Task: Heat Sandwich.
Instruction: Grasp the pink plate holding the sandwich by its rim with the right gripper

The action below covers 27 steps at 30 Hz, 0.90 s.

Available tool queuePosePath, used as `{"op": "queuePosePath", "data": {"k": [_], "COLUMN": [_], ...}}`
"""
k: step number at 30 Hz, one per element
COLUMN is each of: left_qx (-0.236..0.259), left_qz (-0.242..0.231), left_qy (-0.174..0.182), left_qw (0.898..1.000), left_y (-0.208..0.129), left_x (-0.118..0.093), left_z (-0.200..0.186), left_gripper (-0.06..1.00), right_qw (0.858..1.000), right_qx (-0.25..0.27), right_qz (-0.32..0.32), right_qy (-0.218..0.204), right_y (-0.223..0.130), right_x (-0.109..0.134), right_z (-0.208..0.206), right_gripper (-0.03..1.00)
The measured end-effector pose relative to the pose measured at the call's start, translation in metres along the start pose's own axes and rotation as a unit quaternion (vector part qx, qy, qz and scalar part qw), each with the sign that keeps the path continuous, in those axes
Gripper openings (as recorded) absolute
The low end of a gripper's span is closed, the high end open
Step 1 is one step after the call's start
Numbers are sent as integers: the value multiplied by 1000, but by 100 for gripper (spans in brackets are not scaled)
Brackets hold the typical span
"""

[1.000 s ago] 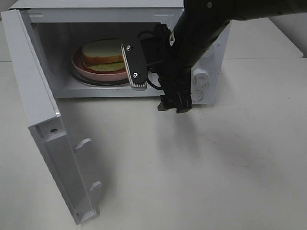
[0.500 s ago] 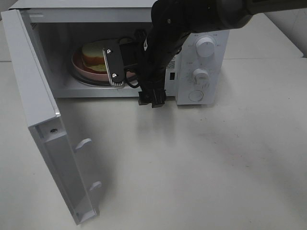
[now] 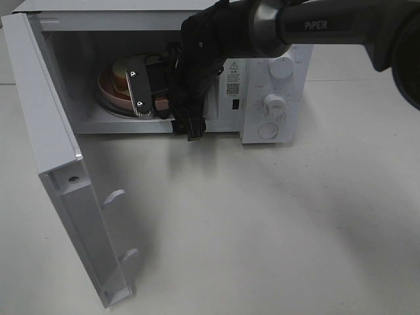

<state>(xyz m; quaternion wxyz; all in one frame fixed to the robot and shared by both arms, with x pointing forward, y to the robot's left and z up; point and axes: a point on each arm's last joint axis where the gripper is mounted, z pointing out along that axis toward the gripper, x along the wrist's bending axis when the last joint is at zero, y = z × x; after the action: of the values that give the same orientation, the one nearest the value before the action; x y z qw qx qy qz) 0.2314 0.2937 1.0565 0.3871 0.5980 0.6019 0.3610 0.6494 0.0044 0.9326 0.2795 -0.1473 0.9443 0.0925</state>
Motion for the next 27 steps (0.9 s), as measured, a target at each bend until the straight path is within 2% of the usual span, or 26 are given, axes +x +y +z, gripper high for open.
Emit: {"op": "queuePosePath", "data": {"k": [13, 27], "left_qx": [0, 0], "left_qz": [0, 0], "left_qy": [0, 0], "left_qw": [1000, 1000], "left_y": [0, 0], "left_x": [0, 0], "left_z": [0, 0], "left_gripper": [99, 99], "right_qw": [1000, 1000], "right_qx": [1, -1], "right_qz": [-7, 1], "right_qy": [-23, -7], "right_y": [6, 6], "right_x": [-13, -4], "right_z": [25, 42], "right_gripper": [87, 84]}}
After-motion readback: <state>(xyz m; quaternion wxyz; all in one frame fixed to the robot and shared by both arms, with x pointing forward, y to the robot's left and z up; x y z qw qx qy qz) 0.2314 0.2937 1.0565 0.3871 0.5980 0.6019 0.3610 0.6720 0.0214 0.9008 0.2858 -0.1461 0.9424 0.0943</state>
